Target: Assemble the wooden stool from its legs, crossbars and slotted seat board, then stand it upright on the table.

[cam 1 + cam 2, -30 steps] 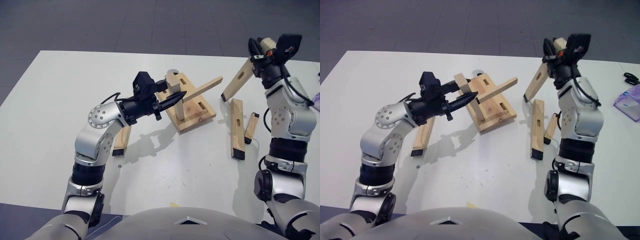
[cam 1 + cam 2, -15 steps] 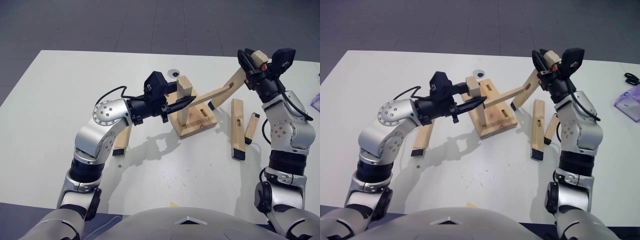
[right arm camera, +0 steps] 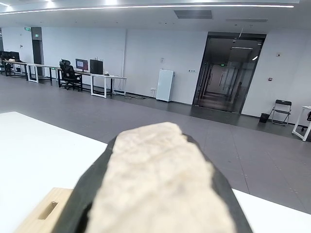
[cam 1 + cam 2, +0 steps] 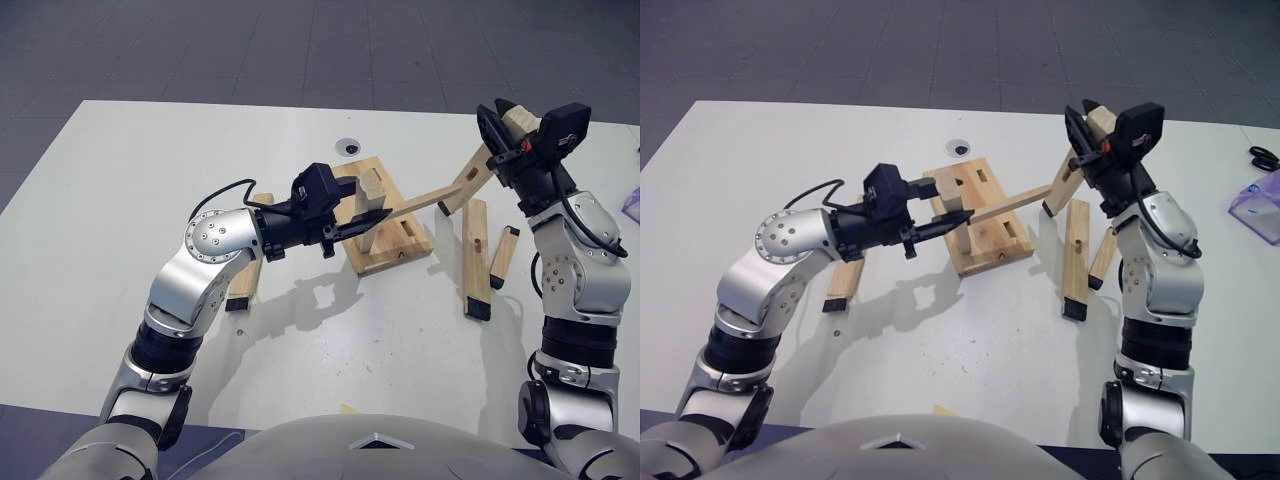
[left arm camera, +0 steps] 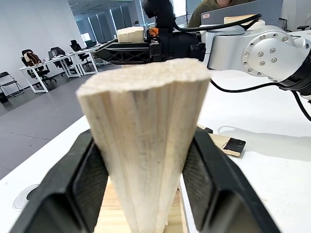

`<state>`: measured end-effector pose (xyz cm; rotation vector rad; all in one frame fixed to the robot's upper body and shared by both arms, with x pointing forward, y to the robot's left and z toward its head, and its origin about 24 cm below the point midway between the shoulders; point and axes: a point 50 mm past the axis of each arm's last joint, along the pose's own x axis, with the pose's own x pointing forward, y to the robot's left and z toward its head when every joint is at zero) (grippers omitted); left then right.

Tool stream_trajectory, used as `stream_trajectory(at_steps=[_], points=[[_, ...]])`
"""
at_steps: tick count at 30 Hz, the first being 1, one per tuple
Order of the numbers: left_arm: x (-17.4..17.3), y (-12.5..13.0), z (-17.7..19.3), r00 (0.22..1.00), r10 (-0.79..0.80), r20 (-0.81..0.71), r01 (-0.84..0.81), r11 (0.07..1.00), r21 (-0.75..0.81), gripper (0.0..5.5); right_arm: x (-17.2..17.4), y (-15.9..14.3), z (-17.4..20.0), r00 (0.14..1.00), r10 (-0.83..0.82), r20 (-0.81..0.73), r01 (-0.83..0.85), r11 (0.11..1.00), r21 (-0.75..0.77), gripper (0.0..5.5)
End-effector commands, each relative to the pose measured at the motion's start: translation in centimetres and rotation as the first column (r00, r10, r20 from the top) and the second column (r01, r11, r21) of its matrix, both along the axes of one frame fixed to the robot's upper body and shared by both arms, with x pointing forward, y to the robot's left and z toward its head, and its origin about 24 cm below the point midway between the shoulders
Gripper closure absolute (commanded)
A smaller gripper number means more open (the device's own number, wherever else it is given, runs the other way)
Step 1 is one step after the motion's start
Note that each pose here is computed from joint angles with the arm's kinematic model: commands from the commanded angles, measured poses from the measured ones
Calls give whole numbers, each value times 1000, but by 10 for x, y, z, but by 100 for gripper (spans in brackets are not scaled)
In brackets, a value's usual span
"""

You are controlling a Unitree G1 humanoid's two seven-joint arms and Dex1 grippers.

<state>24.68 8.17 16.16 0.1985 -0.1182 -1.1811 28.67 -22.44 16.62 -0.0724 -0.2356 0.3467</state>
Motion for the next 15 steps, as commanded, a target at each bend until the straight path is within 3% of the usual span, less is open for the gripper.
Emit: stream_trajectory(at_steps=[1,15], points=[[4,3,-5,999,39,-38,-38,999,15,270,-7,-3,-3,1000,-8,13,8,1000,-14,442],[4,11,2,997,71,-22,-71,997,-7,40,-26,15,-4,998,56,6,-56,997,51,442]])
